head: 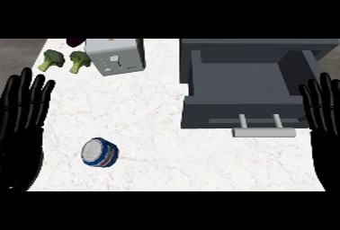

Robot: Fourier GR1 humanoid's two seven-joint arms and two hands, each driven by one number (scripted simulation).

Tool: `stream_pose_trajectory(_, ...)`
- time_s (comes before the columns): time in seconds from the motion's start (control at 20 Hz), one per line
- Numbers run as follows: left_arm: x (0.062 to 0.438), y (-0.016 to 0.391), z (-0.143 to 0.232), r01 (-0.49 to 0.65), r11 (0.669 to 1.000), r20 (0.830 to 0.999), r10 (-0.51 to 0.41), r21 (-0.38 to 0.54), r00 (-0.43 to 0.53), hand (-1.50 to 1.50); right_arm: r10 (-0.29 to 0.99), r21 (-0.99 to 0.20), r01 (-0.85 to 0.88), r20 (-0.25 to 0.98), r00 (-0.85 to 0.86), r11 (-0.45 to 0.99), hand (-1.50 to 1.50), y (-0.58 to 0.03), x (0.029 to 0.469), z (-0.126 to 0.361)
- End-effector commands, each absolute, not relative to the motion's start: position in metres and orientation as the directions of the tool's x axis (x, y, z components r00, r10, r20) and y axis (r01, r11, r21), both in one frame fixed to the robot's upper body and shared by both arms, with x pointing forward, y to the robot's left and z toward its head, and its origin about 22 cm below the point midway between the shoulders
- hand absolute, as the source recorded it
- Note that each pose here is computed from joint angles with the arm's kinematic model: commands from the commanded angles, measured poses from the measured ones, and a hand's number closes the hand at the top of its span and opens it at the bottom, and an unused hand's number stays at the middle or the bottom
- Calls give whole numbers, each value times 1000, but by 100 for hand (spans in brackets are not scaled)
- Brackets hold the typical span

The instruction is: Pick up the can, place it into the drawer and close the drawer

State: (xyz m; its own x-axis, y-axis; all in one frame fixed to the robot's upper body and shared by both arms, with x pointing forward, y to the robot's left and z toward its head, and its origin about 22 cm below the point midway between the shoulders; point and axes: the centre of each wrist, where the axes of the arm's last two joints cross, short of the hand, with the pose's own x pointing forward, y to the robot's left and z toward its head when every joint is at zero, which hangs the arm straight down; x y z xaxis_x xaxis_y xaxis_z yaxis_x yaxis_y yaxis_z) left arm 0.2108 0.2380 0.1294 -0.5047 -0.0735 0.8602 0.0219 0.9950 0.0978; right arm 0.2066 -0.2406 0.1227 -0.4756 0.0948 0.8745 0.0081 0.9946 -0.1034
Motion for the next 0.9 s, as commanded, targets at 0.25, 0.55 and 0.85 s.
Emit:
stream_pose_trajectory(0.25,197,202,137,775,623,826,376,112,-421,-150,77,-90,2,840,-537,996,-150,-234,210,129)
stream_pose_trajectory(0.55,191,284,106,811,571,980,55,128,-193,-150,111,-92,102,974,-199,991,-150,-256,201,96)
stream_pose_trajectory(0.85,188,333,114,814,569,982,58,113,-177,-150,105,-85,106,974,-202,991,-150,-270,190,113)
